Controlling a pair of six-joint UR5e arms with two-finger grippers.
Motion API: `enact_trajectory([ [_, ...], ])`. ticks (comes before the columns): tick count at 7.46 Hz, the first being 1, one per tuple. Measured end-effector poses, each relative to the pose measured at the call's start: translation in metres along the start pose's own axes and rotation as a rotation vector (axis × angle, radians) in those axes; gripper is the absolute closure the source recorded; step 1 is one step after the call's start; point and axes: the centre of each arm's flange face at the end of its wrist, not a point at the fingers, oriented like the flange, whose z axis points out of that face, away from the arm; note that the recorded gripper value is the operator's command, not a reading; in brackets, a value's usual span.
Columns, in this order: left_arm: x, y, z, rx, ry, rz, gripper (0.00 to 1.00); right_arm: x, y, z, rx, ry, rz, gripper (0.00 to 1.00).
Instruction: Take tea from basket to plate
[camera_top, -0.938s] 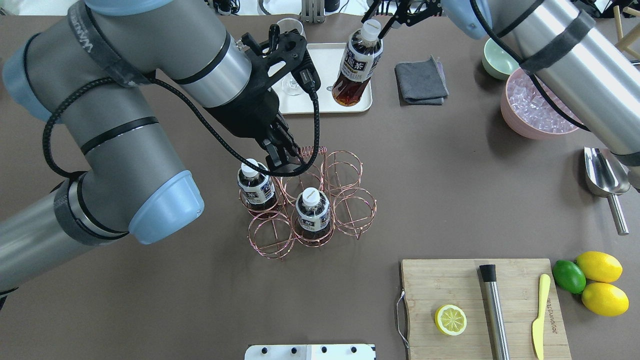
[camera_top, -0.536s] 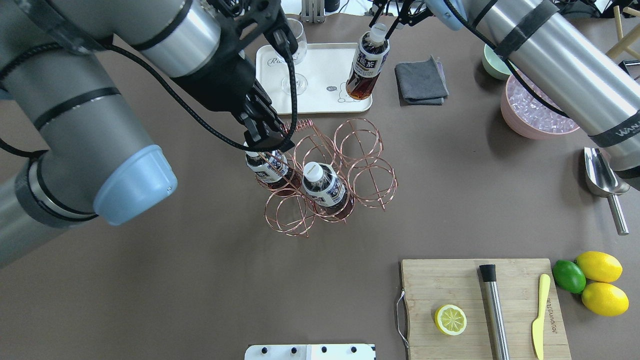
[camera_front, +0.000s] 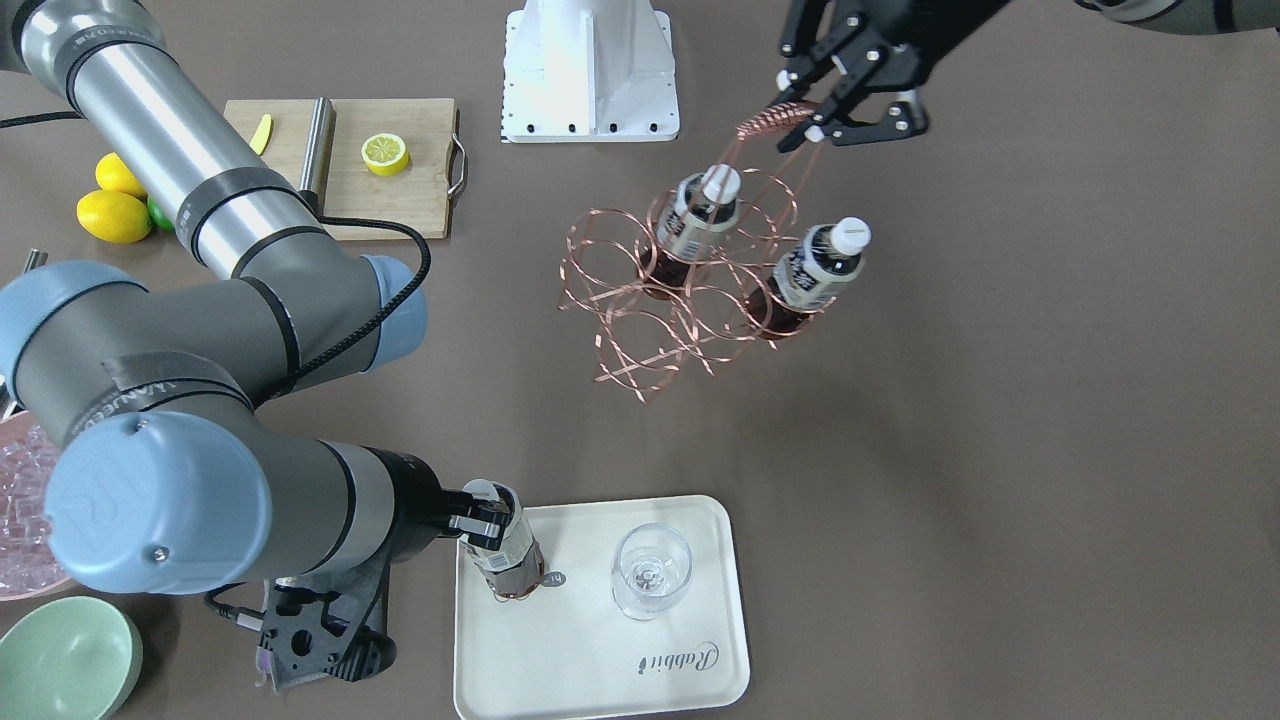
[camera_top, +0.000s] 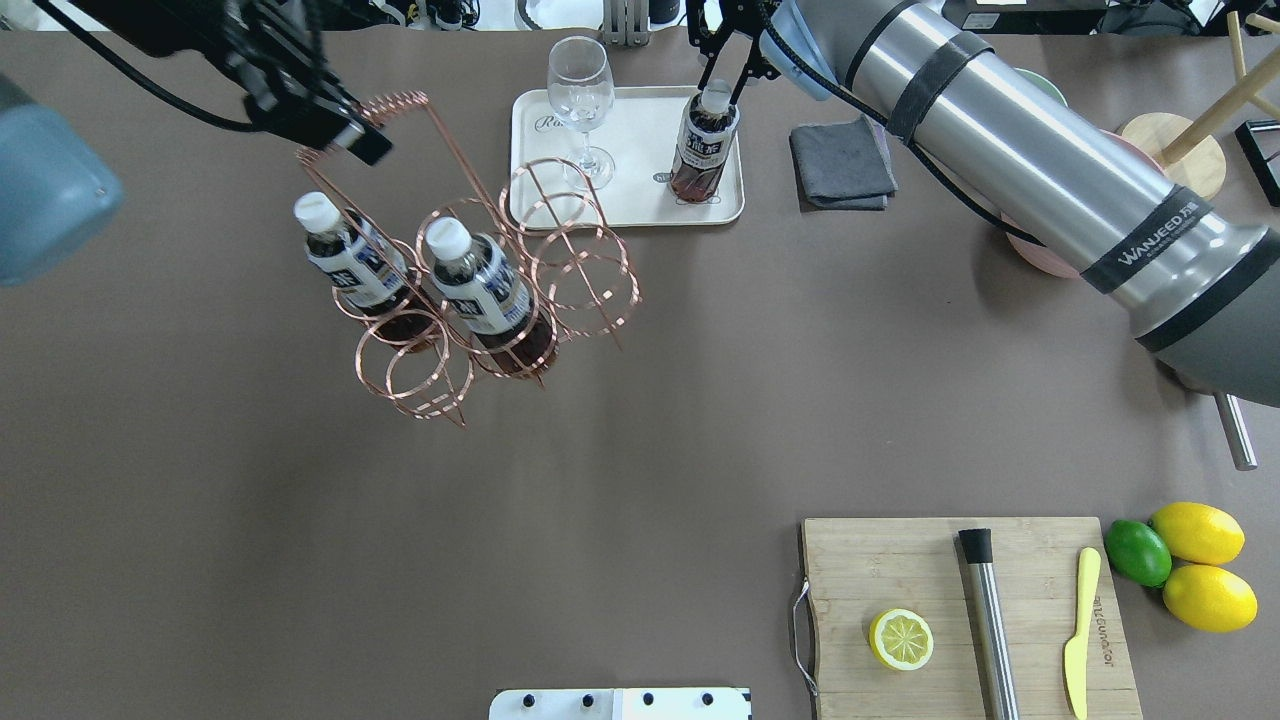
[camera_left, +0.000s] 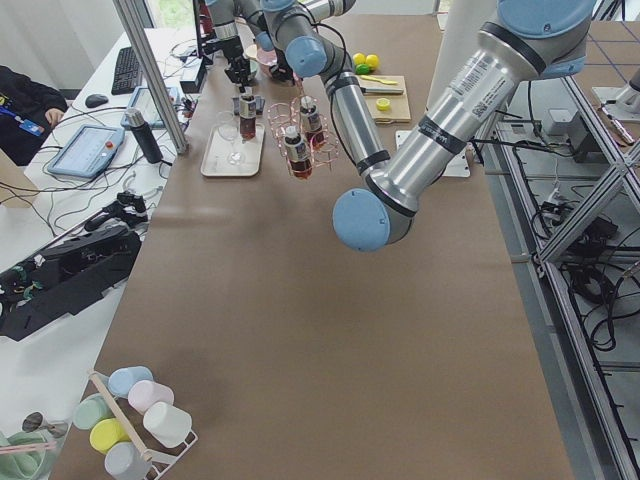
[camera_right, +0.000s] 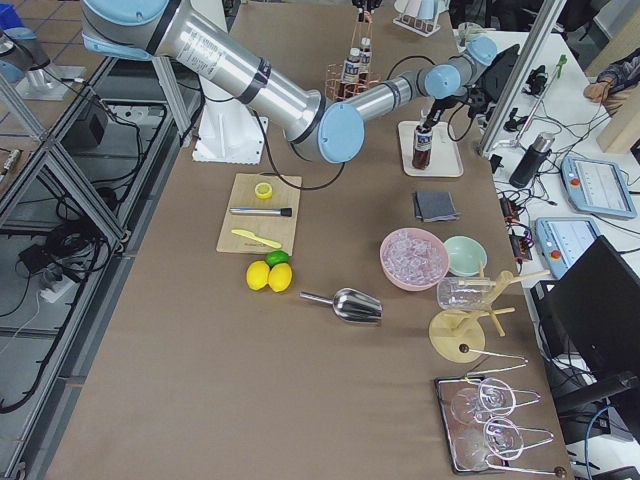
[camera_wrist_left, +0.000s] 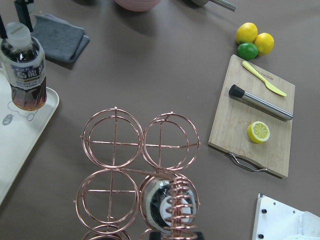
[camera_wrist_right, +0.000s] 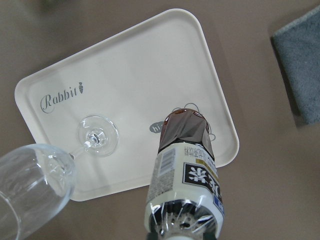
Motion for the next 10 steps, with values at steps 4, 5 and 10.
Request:
enact_trajectory([
  [4,-0.100,0.079,-0.089,0.025,-0.141,-0.071,1.00,-0.019,0.009,0.003,0.029,0.012,-0.139,0.00],
  [5,-0.136,0.094,-0.105,0.013,-0.174,-0.081,1.00,-0.025,0.019,-0.005,0.033,0.002,-0.155,0.00],
  [10,-0.273,0.163,-0.123,-0.164,-0.203,0.072,1.00,0.095,0.084,-0.077,0.065,0.005,-0.150,0.00],
])
